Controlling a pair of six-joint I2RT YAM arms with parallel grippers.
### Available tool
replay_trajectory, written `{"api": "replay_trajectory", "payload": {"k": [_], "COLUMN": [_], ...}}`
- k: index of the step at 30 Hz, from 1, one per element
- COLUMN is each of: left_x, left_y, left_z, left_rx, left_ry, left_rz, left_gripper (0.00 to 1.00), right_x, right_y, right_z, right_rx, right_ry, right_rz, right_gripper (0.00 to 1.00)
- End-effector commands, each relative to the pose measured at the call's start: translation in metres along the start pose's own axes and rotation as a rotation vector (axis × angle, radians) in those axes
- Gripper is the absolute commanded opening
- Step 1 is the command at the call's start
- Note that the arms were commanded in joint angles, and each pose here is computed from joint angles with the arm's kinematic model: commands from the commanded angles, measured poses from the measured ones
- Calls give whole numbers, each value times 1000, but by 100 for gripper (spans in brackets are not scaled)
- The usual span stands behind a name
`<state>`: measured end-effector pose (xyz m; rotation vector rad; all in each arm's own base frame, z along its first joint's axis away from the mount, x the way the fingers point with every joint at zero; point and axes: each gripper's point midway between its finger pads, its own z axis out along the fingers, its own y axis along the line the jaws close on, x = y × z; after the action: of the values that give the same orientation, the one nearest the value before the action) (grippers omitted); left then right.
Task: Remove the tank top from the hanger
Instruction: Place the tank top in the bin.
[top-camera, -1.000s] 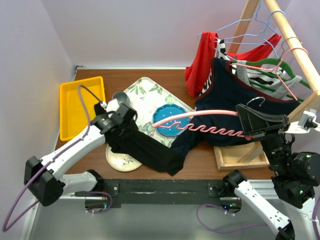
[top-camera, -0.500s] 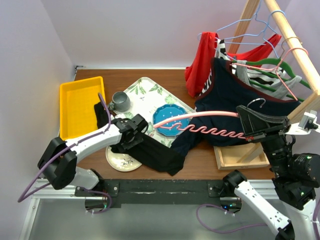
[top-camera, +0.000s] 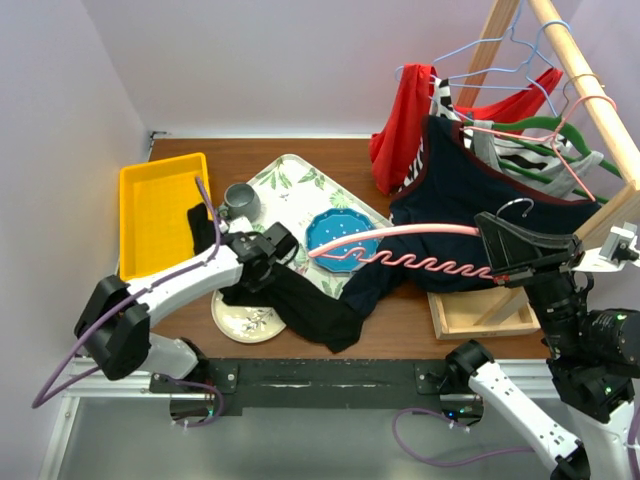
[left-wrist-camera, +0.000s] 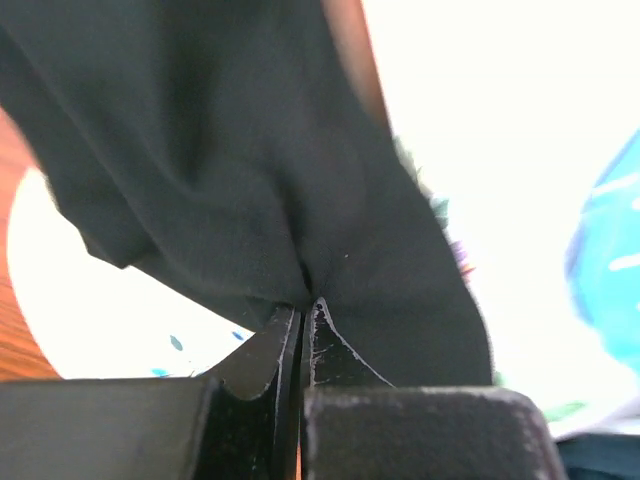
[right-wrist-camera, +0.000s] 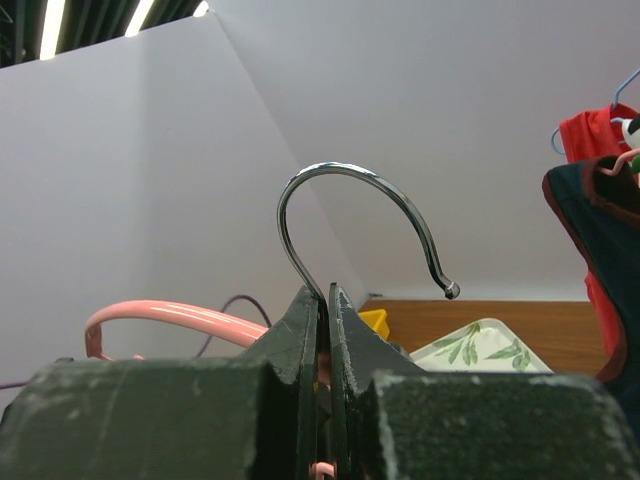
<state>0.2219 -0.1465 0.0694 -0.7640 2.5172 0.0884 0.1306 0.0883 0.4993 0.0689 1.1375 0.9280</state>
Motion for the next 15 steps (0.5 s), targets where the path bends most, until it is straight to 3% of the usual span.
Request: {"api": "replay_trajectory", "payload": {"k": [1,5,11,15], "left_x": [-95,-166,-261,-300], "left_y": [-1,24,64,85], "left_z": [-57,-112,-151,-170], "left_rx": [-12,-112,-196,-241], "left_ry": [-346,-586,-754,-841], "left_rz": [-85,-176,-313,-317], "left_gripper": [0,0,0,0], "right_x": [-25,-26,-25,-22], "right_y": [11,12,12,10], "right_z": [-3,-3,-3,-2], "right_rx": [-27,-29,-30,-25], "right_ry": [-80,-84,-76,-70], "right_rz": [2,1,-3,1], "right_gripper": [0,0,0,0]}}
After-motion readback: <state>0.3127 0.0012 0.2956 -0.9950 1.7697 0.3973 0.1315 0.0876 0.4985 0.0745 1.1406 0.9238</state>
